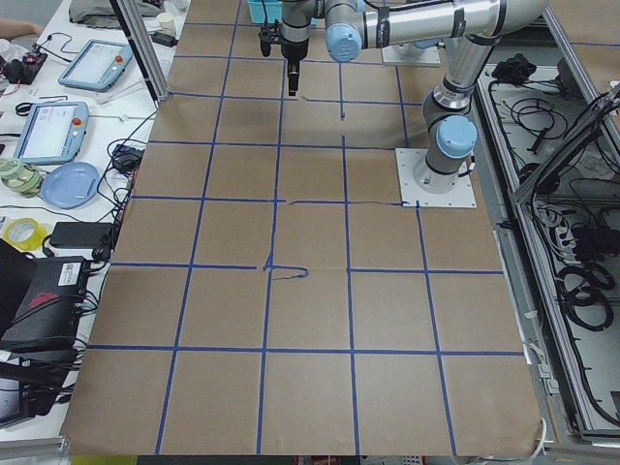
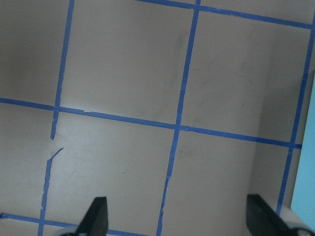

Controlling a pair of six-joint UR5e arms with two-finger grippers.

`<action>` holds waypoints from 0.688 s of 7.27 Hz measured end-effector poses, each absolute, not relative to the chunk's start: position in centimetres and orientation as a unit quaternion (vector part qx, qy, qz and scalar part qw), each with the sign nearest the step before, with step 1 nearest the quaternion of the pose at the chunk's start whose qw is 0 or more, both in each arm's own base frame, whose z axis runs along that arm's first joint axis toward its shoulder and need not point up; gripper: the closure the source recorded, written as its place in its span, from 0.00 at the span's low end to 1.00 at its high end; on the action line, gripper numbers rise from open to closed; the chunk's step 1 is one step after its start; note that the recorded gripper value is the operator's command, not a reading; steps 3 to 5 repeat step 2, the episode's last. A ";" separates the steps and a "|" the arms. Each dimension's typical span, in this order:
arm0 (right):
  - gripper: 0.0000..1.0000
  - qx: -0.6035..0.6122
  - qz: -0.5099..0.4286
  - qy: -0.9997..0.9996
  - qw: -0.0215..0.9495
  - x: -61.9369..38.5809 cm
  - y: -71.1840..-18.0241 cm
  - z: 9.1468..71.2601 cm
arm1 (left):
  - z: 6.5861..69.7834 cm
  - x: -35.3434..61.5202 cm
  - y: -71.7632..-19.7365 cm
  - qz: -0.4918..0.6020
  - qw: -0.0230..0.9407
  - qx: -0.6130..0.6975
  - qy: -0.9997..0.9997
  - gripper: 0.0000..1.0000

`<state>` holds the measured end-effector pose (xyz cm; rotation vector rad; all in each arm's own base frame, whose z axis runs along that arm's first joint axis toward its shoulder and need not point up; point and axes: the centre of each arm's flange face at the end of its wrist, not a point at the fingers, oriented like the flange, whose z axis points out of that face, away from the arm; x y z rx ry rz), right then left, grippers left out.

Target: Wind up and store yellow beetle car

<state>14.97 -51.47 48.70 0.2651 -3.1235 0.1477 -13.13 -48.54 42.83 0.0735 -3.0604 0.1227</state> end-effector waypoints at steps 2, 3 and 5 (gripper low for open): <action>0.00 0.085 0.047 -0.995 0.002 15.0 -51.5 48.7 | 43.1 -13.2 -48.4 0.043 0.039 0.024 -0.998 0.00; 0.00 0.085 0.047 -0.995 0.002 15.0 -51.5 48.7 | 43.1 -13.2 -48.4 0.043 0.039 0.024 -0.998 0.00; 0.00 0.085 0.047 -0.995 0.002 15.0 -51.5 48.7 | 43.1 -13.2 -48.4 0.043 0.039 0.024 -0.998 0.00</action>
